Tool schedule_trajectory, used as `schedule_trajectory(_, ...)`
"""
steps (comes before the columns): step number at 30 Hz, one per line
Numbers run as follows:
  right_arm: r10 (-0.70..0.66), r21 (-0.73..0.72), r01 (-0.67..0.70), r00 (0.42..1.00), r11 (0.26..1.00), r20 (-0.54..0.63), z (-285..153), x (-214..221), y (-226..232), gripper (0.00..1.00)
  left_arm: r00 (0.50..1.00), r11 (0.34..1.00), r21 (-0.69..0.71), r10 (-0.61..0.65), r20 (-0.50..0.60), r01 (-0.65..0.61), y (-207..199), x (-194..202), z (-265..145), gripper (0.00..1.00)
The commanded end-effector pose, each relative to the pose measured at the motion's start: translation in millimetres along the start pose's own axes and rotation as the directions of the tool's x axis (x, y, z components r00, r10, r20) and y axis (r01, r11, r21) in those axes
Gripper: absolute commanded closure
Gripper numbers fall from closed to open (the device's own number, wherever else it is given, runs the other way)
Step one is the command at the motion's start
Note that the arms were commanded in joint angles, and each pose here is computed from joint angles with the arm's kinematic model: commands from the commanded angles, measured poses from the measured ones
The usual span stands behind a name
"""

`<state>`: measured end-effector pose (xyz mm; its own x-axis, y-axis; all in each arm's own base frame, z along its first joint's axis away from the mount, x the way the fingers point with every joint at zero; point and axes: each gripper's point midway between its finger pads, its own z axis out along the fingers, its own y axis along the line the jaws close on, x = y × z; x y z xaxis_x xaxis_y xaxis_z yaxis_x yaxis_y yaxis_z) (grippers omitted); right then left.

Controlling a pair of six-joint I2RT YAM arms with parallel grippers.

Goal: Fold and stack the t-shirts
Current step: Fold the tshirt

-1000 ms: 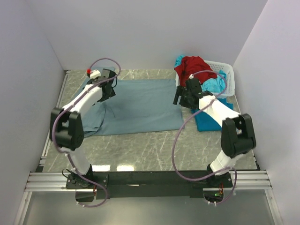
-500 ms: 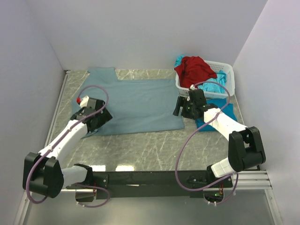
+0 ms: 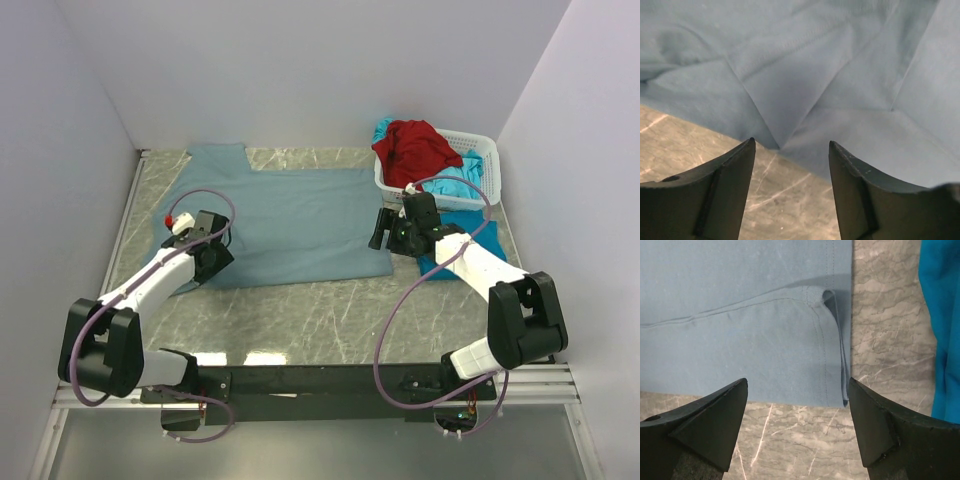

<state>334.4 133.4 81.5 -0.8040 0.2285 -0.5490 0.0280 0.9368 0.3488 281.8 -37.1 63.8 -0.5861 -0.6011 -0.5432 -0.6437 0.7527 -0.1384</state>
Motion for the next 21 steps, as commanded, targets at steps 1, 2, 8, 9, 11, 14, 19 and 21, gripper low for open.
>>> schedule_trajectory(1, -0.021, -0.006, 0.022, 0.999, 1.0, 0.044, -4, -12, 5, 0.12, 0.995, 0.998, -0.008, -0.055, 0.084, 0.056, -6, -26, -2, 0.35)
schedule_trajectory(2, -0.021, -0.001, 0.021, 0.999, 1.0, 0.045, -4, -12, 4, 0.12, 0.995, 0.998, -0.006, -0.058, 0.087, 0.058, -6, -27, -1, 0.36)
schedule_trajectory(8, -0.021, 0.019, 0.021, 0.999, 1.0, 0.037, -2, -11, 1, 0.12, 0.998, 0.999, -0.024, -0.041, 0.051, 0.043, -7, -23, 12, 0.49)
schedule_trajectory(9, -0.019, 0.031, 0.017, 0.999, 0.999, 0.038, -1, -11, -2, 0.12, 0.998, 0.999, -0.029, -0.043, 0.052, 0.044, -7, -23, 15, 0.53)
schedule_trajectory(11, -0.021, 0.039, 0.019, 0.999, 0.999, 0.034, -1, -10, -3, 0.12, 0.998, 0.999, -0.02, -0.037, 0.052, 0.038, -9, -24, 16, 0.63)
schedule_trajectory(14, -0.021, 0.043, 0.02, 0.999, 0.999, 0.032, 0, -11, -4, 0.12, 0.996, 0.997, -0.043, -0.056, 0.074, 0.059, -8, -31, 16, 0.99)
schedule_trajectory(19, -0.021, 0.035, 0.02, 0.999, 0.999, 0.028, 0, -11, -2, 0.13, 0.992, 0.995, -0.077, -0.059, 0.113, 0.068, 0, -43, 12, 0.99)
schedule_trajectory(21, -0.023, 0.034, 0.022, 0.999, 0.999, 0.026, 1, -10, -2, 0.13, 0.989, 0.994, -0.077, -0.065, 0.134, 0.076, 1, -51, 10, 0.99)
